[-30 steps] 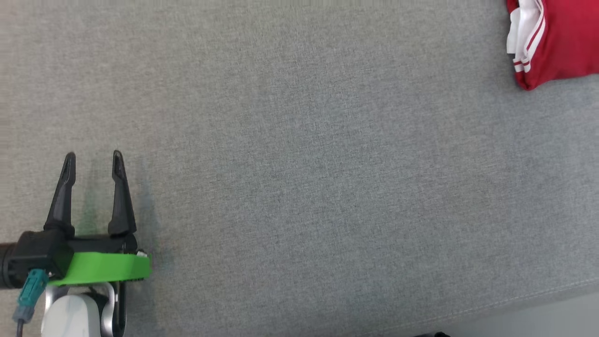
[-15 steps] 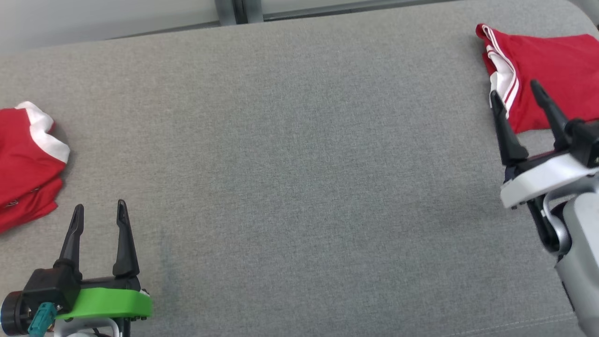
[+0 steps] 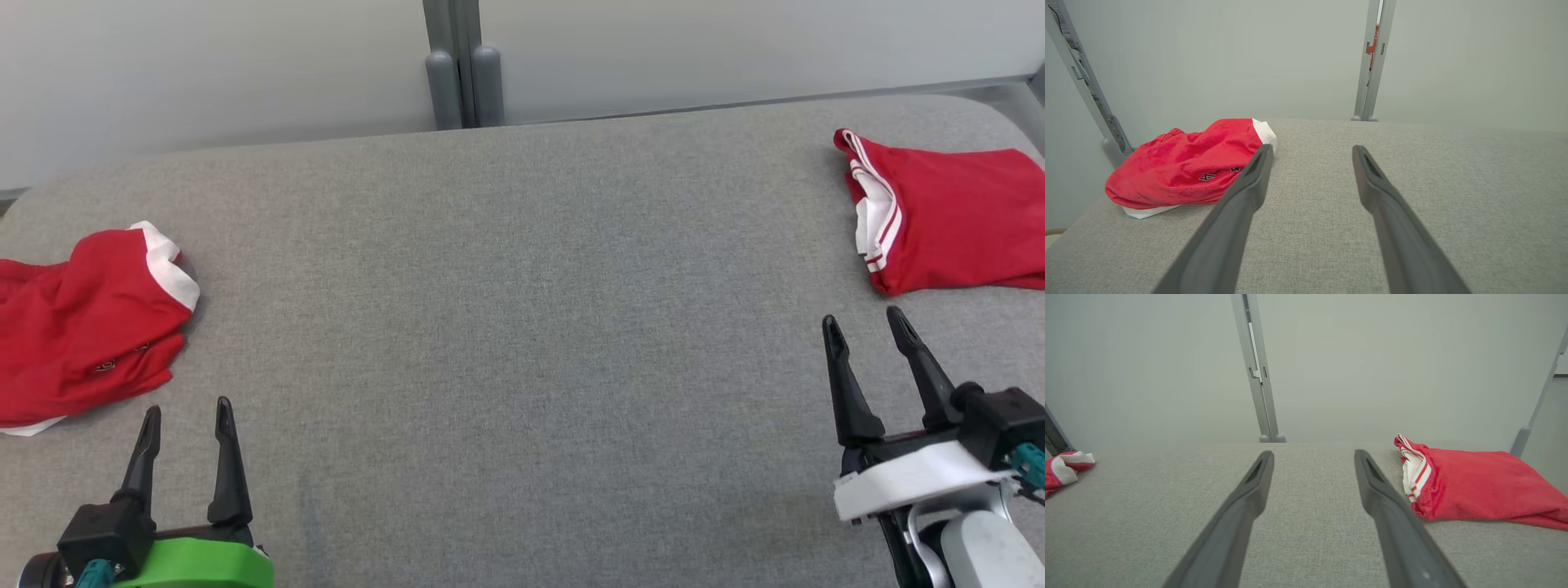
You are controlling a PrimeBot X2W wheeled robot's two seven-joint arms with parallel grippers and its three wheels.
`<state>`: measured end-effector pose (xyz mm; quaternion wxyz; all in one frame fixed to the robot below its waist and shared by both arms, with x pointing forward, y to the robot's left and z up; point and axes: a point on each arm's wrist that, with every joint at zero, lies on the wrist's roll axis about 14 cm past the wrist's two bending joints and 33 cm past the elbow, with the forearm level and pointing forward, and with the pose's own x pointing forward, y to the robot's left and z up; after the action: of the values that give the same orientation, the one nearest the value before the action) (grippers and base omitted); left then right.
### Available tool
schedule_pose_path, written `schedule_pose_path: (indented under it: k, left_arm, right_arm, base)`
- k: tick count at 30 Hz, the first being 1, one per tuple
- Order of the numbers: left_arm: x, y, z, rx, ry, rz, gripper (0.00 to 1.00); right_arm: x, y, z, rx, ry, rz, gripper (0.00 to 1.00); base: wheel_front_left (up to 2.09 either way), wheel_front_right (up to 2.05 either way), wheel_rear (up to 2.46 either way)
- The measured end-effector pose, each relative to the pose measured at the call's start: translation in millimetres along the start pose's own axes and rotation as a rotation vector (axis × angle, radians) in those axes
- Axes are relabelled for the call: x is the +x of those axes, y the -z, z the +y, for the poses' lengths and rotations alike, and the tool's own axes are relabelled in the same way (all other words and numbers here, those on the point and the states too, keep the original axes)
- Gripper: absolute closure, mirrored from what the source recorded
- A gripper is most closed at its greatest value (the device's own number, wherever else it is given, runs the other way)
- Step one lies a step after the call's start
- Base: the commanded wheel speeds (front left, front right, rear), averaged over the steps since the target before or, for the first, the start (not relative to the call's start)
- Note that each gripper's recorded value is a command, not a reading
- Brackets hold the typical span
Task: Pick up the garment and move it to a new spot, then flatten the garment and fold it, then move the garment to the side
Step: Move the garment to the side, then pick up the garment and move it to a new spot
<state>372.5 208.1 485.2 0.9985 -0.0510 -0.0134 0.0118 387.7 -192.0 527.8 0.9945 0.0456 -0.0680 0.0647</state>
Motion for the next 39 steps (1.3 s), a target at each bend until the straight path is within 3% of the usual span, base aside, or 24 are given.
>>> schedule_pose_path:
  k: [14,39]
  left_arm:
    - [-19.5,-12.9,9.4,0.01,-0.017,-0.033,0.0]
    - [-28.9,-14.0,16.4,0.009,-0.029,-0.034,0.0]
  right_arm:
    - [-33.3,-2.1,10.5,0.043,0.03,-0.009,0.0]
    - [-34.1,7.4,23.7,0.055,-0.004,0.02,0.0]
  base:
    - [0.0,0.0,0.0]
    - [0.0,0.0,0.0]
